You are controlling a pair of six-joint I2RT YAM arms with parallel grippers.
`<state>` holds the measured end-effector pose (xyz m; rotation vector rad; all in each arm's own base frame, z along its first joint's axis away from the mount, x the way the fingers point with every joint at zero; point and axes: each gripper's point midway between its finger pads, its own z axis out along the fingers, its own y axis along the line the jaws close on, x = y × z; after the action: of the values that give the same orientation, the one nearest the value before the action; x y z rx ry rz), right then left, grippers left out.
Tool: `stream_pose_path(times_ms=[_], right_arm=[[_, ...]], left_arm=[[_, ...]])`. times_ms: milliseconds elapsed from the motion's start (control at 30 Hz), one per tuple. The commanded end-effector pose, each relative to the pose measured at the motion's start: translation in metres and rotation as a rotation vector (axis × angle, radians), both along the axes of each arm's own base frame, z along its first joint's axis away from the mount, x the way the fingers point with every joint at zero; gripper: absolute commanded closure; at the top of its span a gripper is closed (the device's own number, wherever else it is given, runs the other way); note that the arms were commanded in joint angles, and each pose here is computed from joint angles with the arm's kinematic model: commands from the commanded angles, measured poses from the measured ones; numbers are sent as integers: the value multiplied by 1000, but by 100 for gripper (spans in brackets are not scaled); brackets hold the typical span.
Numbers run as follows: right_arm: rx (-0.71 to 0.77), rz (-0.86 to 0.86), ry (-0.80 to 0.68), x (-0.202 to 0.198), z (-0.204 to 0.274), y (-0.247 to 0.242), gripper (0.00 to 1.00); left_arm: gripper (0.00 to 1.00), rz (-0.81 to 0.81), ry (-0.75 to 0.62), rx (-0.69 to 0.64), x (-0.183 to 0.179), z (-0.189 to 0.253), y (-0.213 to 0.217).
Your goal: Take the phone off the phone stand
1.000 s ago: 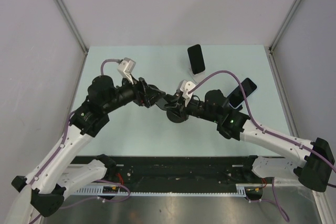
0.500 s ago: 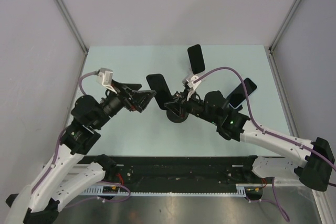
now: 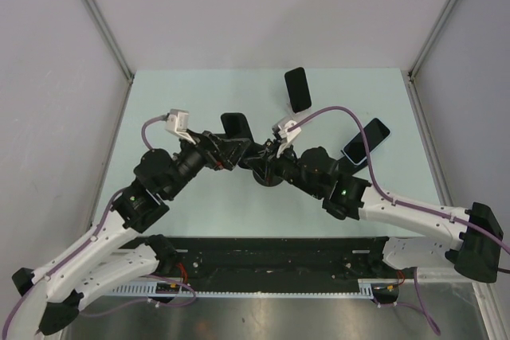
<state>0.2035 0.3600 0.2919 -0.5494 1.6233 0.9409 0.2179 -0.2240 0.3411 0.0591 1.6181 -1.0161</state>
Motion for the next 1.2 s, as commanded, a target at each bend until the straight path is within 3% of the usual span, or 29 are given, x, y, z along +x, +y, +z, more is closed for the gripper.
stream_pose_path(times_ms=[0,567,767,967,1033,1067,1133,1167], right_arm=[[153,-47,-71,7,49,2,100],[108,-87,-101,9,42,3,100],[74,-108,-113,11,34,6,100],[62,-120,-122,12,32,6,98],[60,-119,-126,11,33,6,86],[58,-120,-128,11,33,5,69],[62,-124,-137,10,38,1,53],[53,-124,-142,10,38,-2,40]], left_arm=[[0,20,-49,-86,3,18,-3],[0,81,-7,1,20,-13,-12],[15,75,-5,13,20,-16,-14],[50,74,-7,36,22,-18,-16],[61,97,-10,59,25,-21,-12],[64,108,-16,67,27,-20,-10],[72,144,-32,97,32,-21,-3],[75,152,-36,109,35,-21,-1]])
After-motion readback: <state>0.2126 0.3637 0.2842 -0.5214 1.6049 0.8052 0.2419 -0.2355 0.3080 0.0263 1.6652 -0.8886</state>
